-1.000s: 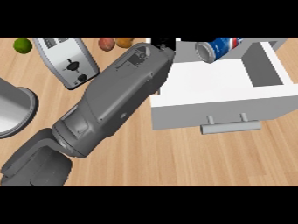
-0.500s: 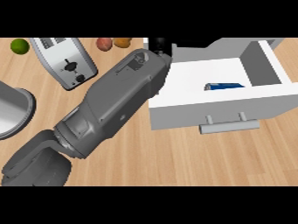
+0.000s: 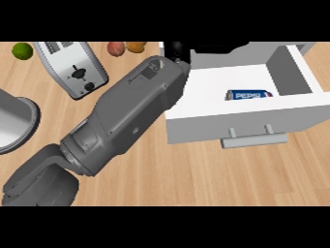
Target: Pick up the can, place it into the drawer and close the drawer
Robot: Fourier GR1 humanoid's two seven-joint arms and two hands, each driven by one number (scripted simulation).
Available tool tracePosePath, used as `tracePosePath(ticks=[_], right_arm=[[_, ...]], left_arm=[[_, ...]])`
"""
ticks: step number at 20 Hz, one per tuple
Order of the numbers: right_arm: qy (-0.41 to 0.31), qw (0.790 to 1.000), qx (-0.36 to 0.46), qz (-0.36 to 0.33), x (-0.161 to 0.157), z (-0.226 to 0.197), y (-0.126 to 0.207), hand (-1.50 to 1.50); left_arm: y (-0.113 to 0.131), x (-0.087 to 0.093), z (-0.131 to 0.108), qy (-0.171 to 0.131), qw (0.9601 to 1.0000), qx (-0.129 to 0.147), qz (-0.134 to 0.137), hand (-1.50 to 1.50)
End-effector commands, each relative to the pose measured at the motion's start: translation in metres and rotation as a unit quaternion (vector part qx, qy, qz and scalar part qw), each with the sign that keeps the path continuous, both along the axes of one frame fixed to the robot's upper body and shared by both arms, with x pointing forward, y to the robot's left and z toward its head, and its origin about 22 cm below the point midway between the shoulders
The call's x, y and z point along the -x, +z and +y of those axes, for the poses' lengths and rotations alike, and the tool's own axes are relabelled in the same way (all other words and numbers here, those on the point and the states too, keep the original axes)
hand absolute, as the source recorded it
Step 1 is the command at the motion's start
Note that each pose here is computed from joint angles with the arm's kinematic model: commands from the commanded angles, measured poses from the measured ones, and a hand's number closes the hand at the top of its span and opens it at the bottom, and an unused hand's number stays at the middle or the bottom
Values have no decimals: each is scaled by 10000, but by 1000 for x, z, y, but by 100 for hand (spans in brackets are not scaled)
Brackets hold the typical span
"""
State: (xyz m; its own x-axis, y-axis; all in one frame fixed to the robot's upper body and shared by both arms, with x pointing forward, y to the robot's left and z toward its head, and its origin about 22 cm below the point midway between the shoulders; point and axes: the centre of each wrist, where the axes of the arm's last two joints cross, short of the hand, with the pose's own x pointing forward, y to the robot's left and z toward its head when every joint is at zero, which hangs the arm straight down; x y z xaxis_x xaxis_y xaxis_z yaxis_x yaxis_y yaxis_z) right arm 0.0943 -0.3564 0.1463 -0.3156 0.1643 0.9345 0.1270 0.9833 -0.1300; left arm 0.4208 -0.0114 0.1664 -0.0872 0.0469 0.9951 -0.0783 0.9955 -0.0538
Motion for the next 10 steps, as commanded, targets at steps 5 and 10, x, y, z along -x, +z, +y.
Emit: tracePosePath(ticks=[5,10], right_arm=[[251,9885,1333,-664,-7,26,26,-150],[124,9773,1967,-771,-25,40,30,-150]], left_arm=[[15,4,-9,-77,9994,160,-296,-150],[25,6,-14,-133,9981,215,-568,-150]])
